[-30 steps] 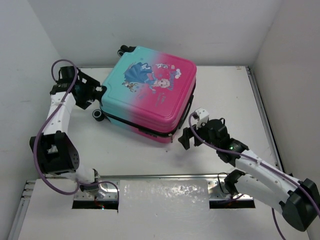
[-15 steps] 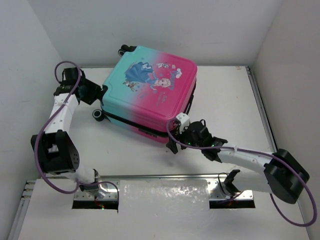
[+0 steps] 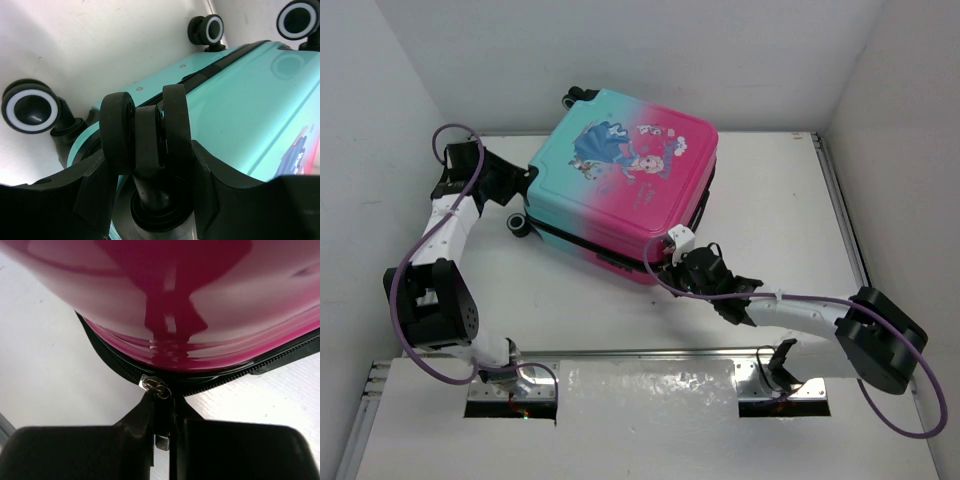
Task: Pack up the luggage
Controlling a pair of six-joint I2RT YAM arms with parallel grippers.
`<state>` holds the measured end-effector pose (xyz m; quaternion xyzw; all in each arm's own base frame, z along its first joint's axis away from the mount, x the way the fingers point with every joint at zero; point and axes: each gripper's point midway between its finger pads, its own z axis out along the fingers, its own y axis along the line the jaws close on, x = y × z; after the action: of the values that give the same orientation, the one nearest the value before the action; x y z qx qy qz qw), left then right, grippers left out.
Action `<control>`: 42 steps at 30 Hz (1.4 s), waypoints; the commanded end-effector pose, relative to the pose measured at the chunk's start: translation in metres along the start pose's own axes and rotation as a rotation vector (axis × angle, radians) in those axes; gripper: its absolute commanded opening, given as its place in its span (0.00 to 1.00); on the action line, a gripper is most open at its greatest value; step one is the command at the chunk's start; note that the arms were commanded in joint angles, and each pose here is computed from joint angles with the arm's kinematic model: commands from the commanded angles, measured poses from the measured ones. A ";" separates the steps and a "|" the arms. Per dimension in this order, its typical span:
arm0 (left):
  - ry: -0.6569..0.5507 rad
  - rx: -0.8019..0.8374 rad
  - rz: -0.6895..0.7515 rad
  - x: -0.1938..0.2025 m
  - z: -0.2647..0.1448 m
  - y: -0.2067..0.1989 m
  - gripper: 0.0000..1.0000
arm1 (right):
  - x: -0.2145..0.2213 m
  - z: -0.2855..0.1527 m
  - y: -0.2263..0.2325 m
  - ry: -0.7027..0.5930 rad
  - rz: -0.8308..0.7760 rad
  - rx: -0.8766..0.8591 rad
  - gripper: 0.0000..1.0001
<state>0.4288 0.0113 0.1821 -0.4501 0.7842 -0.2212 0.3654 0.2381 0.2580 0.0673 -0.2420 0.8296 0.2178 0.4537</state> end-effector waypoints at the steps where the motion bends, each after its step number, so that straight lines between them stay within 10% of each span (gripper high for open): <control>1: 0.168 0.060 0.115 0.046 0.012 0.006 0.00 | -0.051 -0.012 -0.033 -0.192 -0.031 0.175 0.00; 16: 0.073 -0.057 0.034 0.028 0.045 0.027 0.00 | -0.062 -0.034 -0.186 -0.165 -0.123 0.637 0.00; 30: -0.003 -0.133 0.019 0.003 0.070 0.021 0.00 | -0.116 0.026 -0.321 -0.100 -0.049 0.656 0.00; 42: -0.097 -0.218 0.053 -0.023 0.091 0.024 0.00 | -0.202 0.092 -0.441 -0.290 0.032 0.677 0.00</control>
<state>0.5042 -0.0184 0.1822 -0.4461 0.7735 -0.2615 0.3664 0.6051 0.0706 0.0767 -0.0908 0.8453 0.0413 0.5248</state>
